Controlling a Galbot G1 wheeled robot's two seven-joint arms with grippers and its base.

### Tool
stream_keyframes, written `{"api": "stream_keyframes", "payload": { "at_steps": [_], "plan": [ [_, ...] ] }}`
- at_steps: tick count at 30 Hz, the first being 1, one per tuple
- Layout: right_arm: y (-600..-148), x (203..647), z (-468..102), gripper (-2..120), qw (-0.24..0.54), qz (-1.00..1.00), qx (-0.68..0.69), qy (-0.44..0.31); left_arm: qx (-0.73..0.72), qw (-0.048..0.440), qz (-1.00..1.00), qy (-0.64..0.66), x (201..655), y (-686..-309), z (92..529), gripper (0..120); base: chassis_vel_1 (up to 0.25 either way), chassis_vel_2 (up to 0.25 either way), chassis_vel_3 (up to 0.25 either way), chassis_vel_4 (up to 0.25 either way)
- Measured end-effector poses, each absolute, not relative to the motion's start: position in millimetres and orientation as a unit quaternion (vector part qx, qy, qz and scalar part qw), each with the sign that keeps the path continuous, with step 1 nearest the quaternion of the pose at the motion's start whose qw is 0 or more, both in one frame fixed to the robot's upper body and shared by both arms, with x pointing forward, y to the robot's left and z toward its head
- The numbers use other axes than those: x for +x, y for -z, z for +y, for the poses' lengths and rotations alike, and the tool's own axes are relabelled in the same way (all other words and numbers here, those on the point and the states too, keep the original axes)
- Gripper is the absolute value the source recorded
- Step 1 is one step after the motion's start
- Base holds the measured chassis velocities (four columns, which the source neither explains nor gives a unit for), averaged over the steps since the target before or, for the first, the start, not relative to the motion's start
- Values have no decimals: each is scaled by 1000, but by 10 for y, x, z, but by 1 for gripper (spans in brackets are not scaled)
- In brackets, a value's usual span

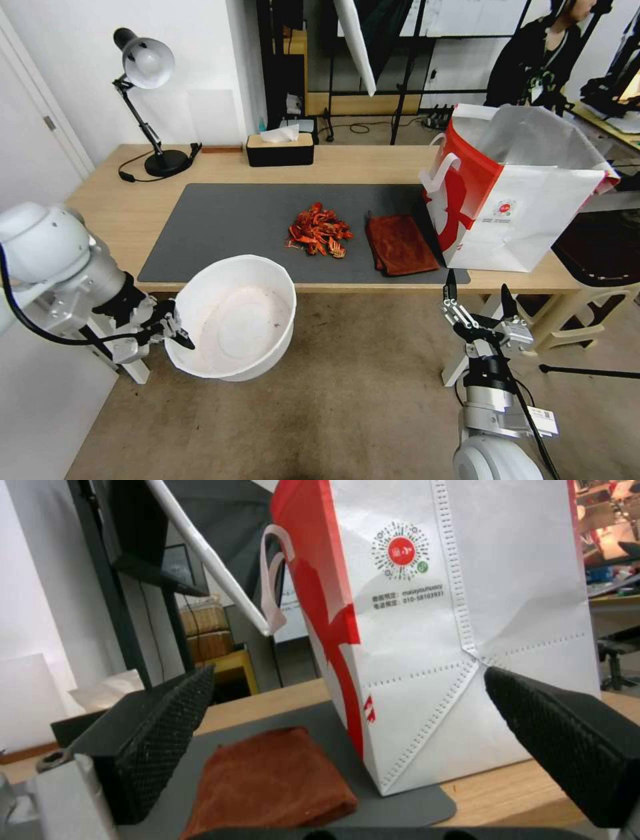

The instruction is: Sweep shrimp from table into container with towel, then put container into takeout bag.

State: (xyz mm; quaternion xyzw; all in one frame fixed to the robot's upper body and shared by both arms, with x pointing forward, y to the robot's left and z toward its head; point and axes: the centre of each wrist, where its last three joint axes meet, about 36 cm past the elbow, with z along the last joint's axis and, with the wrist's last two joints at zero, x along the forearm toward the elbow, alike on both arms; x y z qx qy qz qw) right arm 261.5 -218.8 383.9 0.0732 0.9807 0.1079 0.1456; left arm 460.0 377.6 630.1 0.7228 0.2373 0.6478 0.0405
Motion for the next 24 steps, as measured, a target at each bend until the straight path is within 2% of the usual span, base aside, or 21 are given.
{"api": "stream_keyframes", "payload": {
  "at_steps": [12,24],
  "plan": [
    [-3842,2643,-2165,100,144,981,76,-104,735,40,257,-627,4439,-5717,3775,0,0,0,0,0],
    [-3816,2672,-2168,100,141,982,78,-101,745,29,268,-611,4425,-5342,3748,0,0,0,0,0]
  ]
}}
